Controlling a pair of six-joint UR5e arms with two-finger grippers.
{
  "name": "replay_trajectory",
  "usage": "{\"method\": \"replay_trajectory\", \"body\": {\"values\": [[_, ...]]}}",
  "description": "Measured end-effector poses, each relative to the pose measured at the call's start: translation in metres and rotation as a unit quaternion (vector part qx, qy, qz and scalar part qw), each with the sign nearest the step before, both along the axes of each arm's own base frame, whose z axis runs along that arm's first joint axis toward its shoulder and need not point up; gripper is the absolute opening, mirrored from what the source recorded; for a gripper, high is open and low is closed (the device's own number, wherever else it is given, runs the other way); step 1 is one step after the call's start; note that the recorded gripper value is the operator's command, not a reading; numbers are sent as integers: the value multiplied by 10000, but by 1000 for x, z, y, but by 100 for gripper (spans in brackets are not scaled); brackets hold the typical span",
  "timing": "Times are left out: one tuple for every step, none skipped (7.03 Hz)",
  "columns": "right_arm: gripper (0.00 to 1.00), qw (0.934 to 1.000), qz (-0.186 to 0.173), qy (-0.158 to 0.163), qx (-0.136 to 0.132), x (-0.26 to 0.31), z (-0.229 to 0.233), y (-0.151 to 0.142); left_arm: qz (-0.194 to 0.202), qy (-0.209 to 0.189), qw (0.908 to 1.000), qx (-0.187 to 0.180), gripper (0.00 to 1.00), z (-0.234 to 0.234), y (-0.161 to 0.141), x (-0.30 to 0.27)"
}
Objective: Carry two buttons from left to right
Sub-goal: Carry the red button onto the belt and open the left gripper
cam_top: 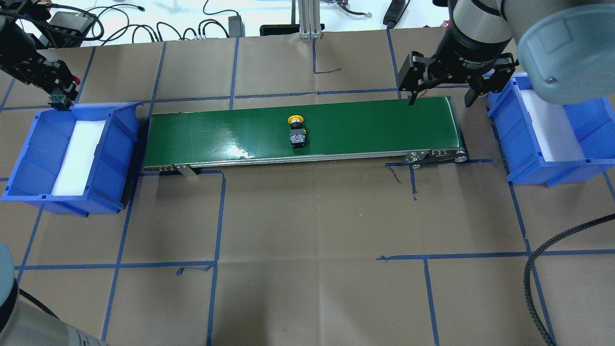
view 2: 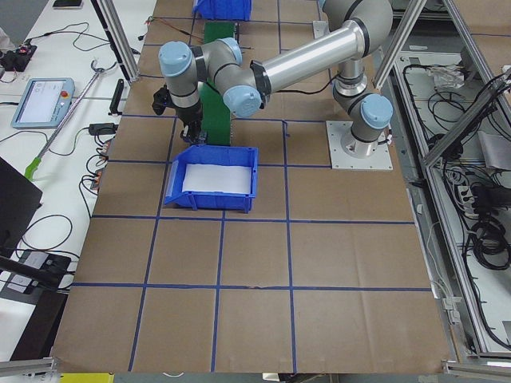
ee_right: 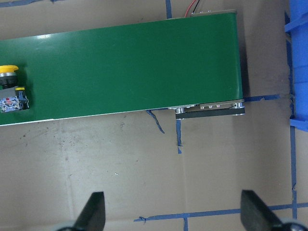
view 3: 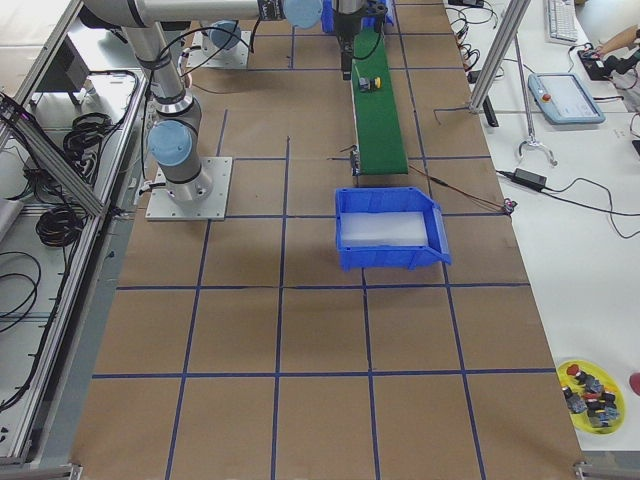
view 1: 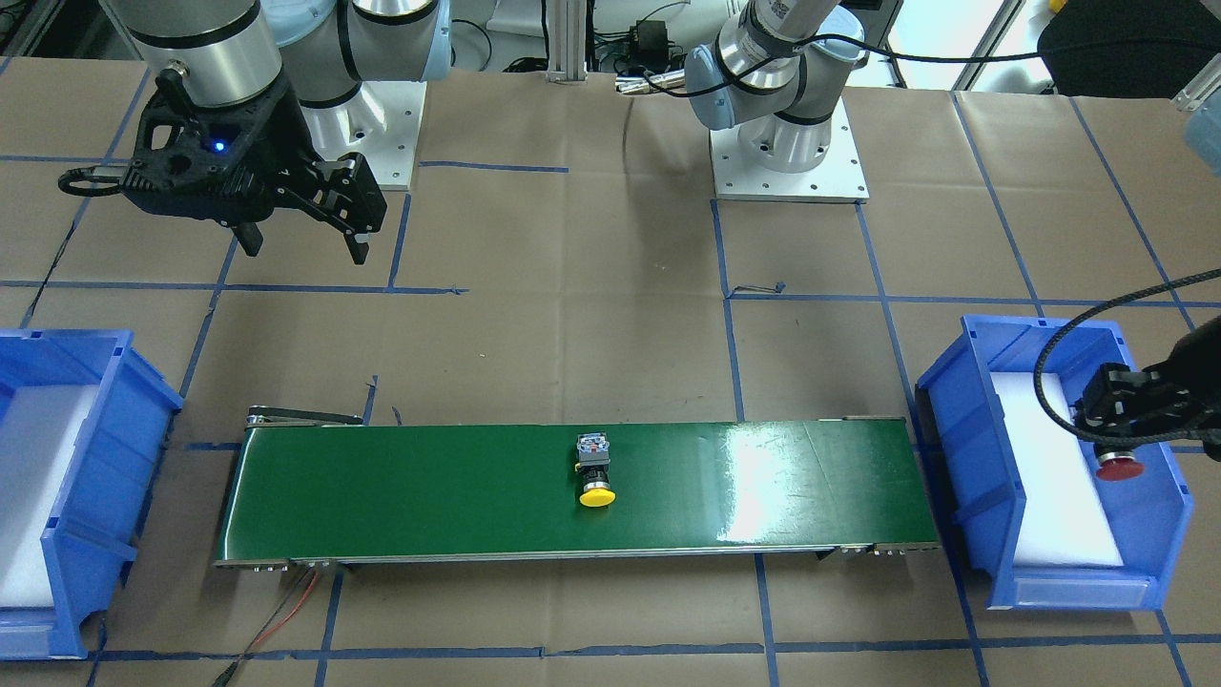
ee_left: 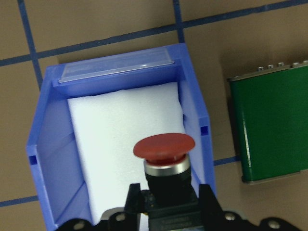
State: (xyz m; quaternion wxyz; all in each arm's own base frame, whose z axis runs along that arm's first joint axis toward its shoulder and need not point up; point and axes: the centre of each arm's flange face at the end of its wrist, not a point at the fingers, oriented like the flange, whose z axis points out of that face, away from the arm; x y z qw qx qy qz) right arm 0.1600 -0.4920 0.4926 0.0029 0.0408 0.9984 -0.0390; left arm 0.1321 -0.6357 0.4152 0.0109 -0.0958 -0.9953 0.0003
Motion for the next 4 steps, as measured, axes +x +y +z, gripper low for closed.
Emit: {"method": "replay_trajectory", "body": {"values": [[100, 10000, 0, 0, 11, 0, -1, 0, 87, -5, 10000, 5, 9, 5, 3, -35], [100, 10000, -3, 1, 26, 0, -3, -1, 195, -35, 9998, 16, 9, 8, 7, -71], [100, 10000, -5, 2, 49, 0, -5, -4, 279, -132, 9995, 49, 8, 6, 11, -106], [100, 10000, -6, 4, 74, 0, -8, -6, 382, -266, 9989, 100, 8, 0, 14, -144]]}}
